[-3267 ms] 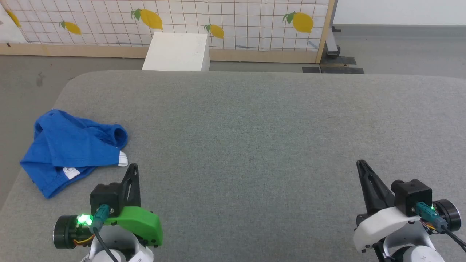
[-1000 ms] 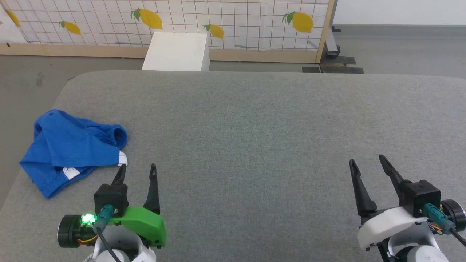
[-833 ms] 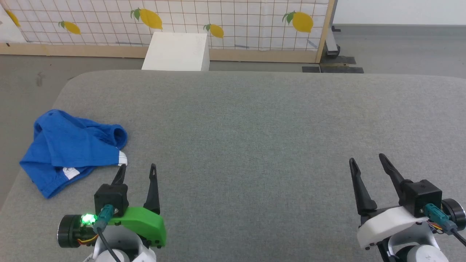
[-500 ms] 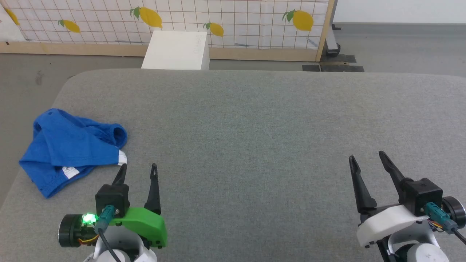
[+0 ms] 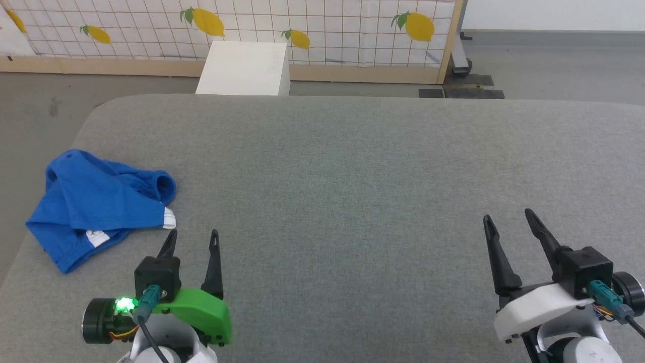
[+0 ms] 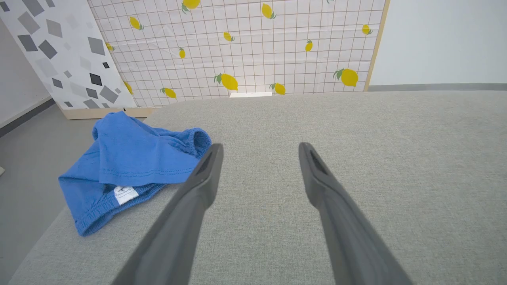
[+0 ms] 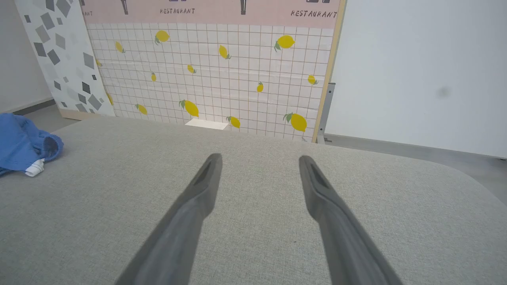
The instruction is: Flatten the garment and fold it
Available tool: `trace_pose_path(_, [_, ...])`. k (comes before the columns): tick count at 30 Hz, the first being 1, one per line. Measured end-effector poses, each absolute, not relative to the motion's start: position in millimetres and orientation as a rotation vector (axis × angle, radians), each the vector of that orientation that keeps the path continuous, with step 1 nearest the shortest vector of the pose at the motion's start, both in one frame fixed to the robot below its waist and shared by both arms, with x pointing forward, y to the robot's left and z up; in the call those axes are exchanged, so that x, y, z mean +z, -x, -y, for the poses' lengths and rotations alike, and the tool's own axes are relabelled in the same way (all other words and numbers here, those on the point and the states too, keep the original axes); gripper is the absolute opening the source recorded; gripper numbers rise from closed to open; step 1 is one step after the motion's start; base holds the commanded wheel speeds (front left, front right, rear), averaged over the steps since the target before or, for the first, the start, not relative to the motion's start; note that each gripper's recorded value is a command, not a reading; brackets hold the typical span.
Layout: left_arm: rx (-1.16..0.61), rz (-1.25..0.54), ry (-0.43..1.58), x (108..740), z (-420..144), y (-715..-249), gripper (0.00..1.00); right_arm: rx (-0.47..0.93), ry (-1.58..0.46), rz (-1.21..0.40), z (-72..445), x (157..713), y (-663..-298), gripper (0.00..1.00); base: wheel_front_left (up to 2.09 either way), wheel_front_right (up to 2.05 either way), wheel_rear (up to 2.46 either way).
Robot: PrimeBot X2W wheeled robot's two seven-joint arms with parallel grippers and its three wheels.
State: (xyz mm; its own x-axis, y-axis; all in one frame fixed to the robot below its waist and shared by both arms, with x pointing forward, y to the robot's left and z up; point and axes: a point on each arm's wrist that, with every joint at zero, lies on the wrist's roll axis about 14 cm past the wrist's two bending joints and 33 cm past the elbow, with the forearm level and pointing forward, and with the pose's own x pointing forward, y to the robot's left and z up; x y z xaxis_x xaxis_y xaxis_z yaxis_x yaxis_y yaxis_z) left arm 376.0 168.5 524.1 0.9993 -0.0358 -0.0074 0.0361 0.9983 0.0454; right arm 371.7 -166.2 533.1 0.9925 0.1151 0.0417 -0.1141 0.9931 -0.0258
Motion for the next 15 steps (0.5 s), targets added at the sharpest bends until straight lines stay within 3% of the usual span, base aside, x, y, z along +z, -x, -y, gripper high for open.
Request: trace_pose_path(15, [-0.003,-0.023,-0.053,519.2,-179.5,-370.5,1.0,0.152,0.016,0.041,153.8,531.9,-379.2,1.0,0.0,0.0,0.0])
